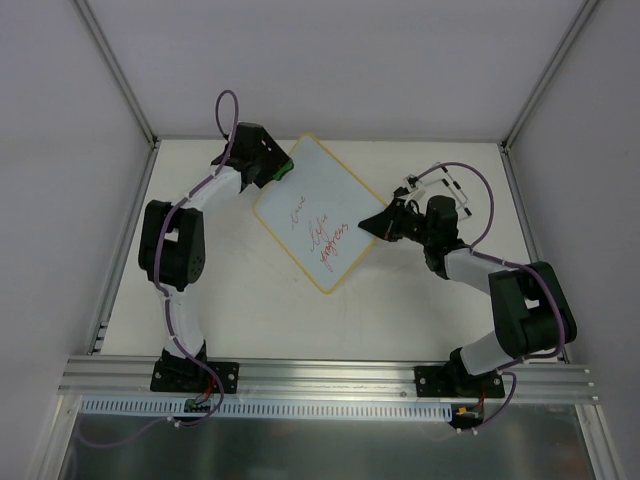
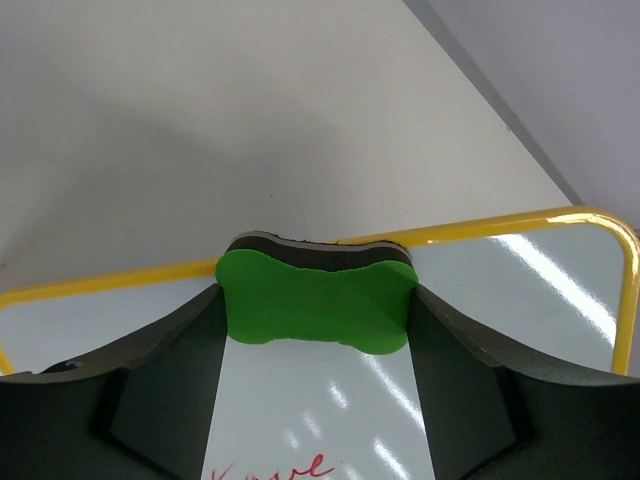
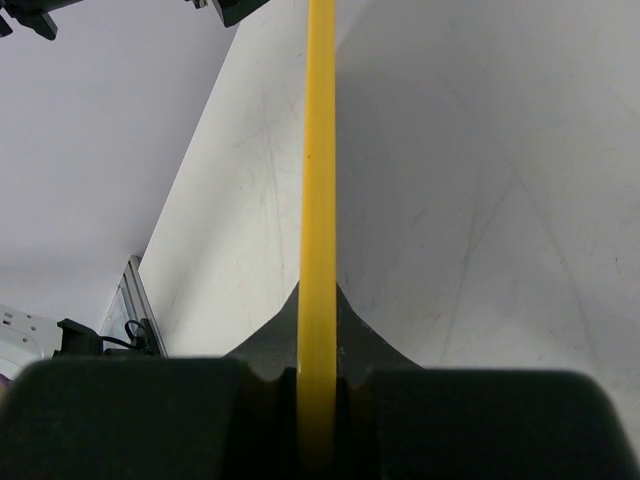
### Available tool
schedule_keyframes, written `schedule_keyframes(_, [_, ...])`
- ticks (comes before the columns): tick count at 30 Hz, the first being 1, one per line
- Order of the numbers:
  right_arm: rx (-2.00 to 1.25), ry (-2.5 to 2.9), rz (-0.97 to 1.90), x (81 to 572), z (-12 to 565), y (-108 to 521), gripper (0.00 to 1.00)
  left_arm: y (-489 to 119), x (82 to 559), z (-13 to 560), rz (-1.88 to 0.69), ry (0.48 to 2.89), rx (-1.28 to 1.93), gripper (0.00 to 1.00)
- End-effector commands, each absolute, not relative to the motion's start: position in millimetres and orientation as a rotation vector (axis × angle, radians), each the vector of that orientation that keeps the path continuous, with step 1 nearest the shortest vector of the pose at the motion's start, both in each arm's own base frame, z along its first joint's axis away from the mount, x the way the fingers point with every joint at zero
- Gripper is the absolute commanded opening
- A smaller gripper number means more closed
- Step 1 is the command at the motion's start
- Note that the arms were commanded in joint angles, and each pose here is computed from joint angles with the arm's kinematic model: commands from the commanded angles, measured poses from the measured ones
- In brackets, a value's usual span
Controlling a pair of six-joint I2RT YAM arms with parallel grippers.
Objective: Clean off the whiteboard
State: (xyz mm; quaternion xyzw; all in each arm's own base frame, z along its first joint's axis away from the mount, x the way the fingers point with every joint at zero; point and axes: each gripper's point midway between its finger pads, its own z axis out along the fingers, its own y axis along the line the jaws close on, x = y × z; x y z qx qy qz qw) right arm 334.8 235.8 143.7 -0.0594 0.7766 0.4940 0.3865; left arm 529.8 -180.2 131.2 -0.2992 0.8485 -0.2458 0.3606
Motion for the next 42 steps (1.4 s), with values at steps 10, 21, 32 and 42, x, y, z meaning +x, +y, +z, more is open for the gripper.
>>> schedule_keyframes(10, [-0.524, 1.912, 1.333, 296, 144, 267, 0.0, -214, 480, 96, -0.655, 2.355, -0.67, 0.06])
schedule_keyframes(21, [-0.531, 1.922, 1.335, 296, 139, 267, 0.0, -206, 407, 50, -0.645, 2.451, -0.709, 0.05])
schedule_keyframes(32, [-0.53, 1.927, 1.335, 296, 137, 268, 0.0, -241, 375, 38, -0.716, 2.461, -0.605, 0.05])
schedule_keyframes(42, [-0.536, 1.913, 1.337, 294, 143, 269, 0.0, -274, 404, 79, -0.757, 2.39, -0.531, 0.04])
